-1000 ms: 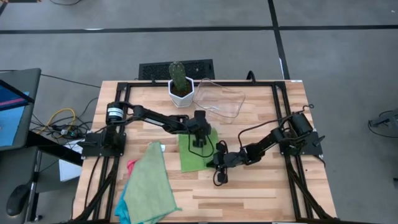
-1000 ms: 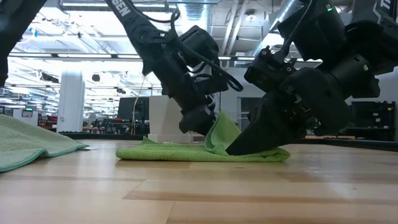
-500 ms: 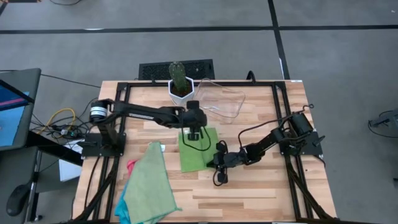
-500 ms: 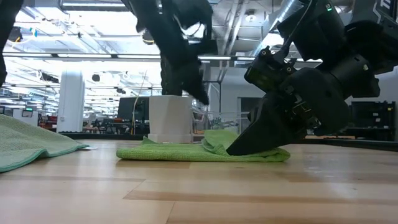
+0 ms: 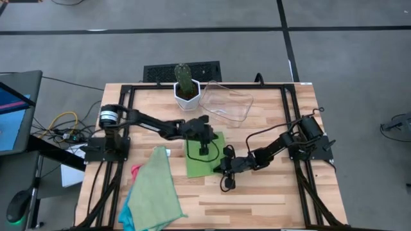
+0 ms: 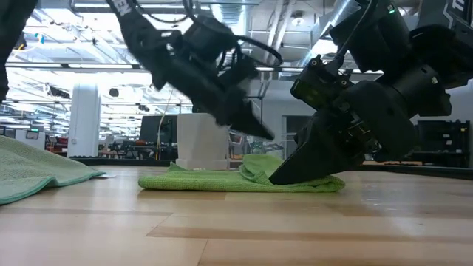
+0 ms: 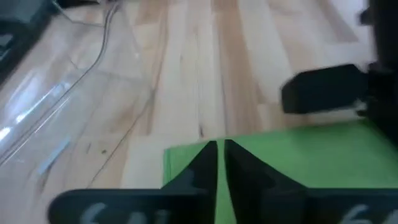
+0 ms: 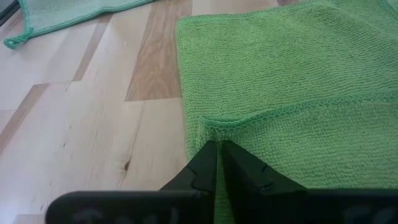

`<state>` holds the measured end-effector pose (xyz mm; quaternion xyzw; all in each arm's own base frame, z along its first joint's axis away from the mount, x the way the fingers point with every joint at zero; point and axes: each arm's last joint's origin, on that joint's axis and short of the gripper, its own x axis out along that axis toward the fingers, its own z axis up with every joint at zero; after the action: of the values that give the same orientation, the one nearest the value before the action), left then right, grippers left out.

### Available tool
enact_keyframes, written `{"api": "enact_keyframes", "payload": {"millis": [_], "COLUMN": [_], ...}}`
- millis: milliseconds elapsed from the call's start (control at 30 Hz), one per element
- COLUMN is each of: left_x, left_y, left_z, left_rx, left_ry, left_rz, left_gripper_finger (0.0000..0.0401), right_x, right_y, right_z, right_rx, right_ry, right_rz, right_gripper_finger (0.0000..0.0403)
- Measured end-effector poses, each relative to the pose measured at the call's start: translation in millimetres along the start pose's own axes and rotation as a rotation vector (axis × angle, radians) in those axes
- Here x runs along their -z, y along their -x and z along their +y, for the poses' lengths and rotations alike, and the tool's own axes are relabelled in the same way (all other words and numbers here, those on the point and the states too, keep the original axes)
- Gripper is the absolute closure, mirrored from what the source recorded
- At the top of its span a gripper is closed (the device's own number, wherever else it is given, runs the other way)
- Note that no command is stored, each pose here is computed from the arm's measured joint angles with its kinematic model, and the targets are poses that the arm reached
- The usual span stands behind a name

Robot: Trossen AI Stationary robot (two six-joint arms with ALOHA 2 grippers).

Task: Fold microfiber towels
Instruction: Fold the green towel

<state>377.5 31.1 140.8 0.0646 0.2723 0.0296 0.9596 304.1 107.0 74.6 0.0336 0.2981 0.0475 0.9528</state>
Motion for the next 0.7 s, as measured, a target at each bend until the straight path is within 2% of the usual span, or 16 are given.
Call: {"api": "enact_keyframes", "payload": {"millis": [133,300,467,600,700], "left_x": [23,33,33,33,34], "left_y": [-15,-20,-20,-20,-20], "left_z": [-7,-13,-16,-18,-19], "left_rx": [0.015,-0.009,-0.005,-0.004,-0.003], "left_ry": [0.037,0.039,0.033,0.021,0.011], "left_rz": [0.074,0.127,0.131,0.136,0.138], "left_gripper_finger": [0.0394,0.0399,0.0399,0.0401,0.0401], "right_x": [0,-1,-26,-35,-30], "right_y": [0,4,24,48,65], "right_z": [1,7,13,1,-20], "right_rx": [-0.003,-0.018,-0.032,0.138,0.295], "right_ry": [0.002,0.016,0.086,0.139,0.120], "right_rz": [-0.004,-0.006,-0.079,-0.061,-0.068], "right_gripper_finger": [0.0349,0.0349,0.0349,0.0349,0.0349]}}
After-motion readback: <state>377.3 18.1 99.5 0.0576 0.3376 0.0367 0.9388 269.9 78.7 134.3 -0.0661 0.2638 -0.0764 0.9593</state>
